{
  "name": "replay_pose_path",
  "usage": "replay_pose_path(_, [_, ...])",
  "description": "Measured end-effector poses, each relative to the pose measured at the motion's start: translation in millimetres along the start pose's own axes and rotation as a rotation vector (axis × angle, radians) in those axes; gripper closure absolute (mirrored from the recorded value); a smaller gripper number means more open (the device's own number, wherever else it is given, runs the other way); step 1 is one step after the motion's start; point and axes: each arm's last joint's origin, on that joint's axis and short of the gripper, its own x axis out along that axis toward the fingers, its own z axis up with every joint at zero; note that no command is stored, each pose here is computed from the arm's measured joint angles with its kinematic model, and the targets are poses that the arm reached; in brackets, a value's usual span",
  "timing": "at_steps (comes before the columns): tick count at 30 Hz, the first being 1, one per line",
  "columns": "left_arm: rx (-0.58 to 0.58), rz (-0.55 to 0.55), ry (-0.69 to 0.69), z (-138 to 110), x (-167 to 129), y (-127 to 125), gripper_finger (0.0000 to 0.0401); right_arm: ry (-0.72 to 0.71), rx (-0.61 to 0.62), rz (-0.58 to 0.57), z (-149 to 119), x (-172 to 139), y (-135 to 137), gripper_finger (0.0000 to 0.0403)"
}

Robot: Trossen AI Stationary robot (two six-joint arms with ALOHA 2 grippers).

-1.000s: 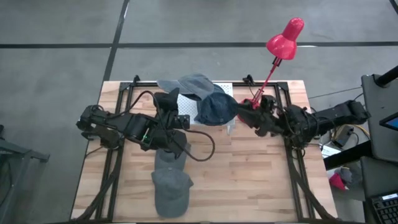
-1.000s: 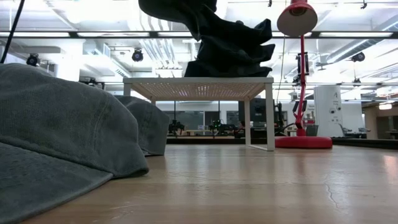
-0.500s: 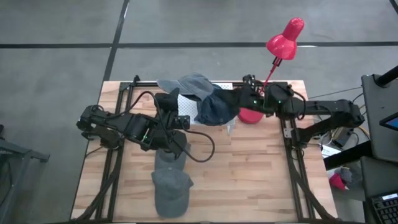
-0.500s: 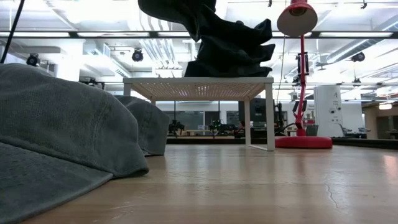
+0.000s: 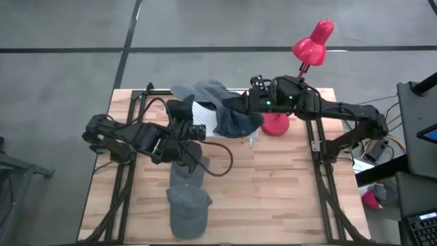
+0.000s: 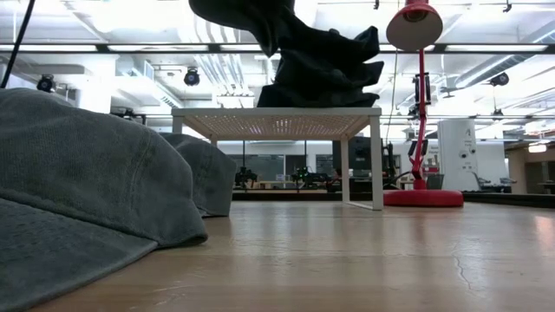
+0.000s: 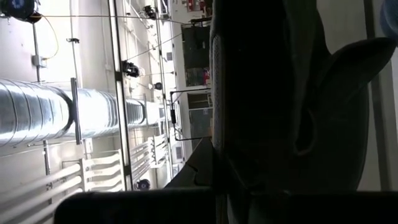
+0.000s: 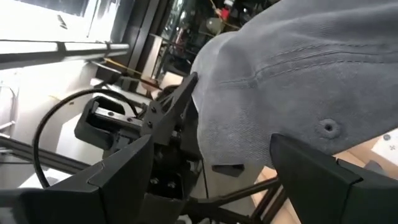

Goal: Pick & Place hat
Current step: Put the left gray cap on the shelf

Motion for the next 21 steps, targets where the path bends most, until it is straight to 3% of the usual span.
replay_pose_path(14, [0.044, -0.001, 0.051, -16.2, 14.1, 3.2, 0.0398, 0.009, -0.018, 0.036, 3.8, -3.3, 12.8, 0.0089])
replay_pose_path(21, [0.046, -0.001, 0.058, -16.6, 16.2, 3.1, 0.0398, 0.001, 0.062, 0.005, 7.2, 3.8, 3.5, 0.0086])
